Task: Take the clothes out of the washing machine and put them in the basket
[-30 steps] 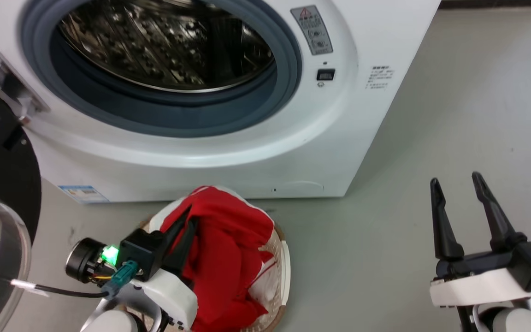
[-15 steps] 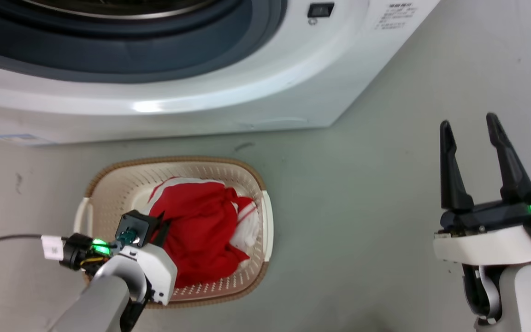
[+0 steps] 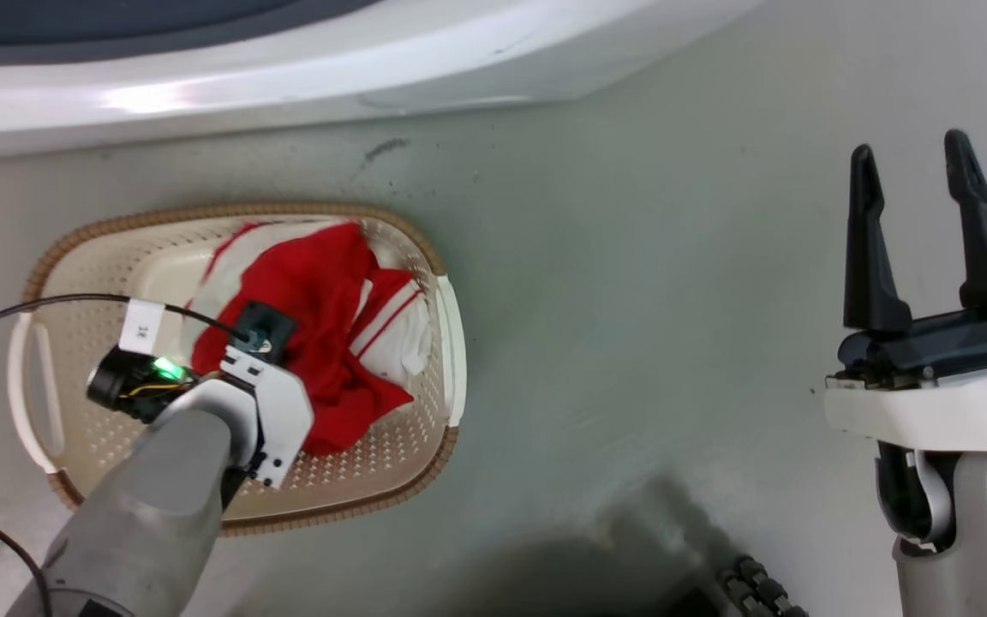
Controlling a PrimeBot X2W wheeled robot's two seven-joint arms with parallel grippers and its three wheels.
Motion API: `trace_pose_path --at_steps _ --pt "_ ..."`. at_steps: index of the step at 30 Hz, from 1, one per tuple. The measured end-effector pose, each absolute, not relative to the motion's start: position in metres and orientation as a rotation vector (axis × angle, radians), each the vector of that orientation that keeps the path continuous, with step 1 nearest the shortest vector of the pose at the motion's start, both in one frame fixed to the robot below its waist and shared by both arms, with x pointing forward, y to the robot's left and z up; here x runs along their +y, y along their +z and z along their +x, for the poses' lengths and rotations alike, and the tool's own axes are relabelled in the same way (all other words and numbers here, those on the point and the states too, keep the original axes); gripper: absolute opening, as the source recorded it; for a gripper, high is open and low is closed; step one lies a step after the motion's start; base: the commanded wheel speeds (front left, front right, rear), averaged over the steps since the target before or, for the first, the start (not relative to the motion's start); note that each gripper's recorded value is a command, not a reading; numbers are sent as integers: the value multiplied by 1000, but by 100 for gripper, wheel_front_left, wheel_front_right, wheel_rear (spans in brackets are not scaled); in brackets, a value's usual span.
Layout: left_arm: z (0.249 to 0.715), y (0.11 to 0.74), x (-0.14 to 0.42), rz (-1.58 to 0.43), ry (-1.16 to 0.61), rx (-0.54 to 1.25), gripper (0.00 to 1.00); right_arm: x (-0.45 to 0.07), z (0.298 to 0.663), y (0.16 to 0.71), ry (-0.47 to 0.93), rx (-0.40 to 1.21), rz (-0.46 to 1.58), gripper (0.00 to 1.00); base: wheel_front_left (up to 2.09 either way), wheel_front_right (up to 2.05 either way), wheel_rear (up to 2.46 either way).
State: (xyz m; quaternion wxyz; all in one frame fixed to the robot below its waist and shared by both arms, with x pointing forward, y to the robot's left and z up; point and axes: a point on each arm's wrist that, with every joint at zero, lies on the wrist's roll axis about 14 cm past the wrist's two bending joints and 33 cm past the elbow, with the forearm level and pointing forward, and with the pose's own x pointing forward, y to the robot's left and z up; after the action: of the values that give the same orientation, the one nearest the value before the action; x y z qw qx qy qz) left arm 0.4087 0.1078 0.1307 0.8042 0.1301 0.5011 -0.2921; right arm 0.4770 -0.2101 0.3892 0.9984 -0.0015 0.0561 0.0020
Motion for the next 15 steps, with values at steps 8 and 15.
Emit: trace_pose_path --at_steps 8,15 --pt "386 91 115 340 -641 1266 0 -222 479 365 -25 160 -10 100 0 0 0" --pt "379 94 116 350 -633 1304 100 -222 481 372 -27 143 -9 100 0 0 0"
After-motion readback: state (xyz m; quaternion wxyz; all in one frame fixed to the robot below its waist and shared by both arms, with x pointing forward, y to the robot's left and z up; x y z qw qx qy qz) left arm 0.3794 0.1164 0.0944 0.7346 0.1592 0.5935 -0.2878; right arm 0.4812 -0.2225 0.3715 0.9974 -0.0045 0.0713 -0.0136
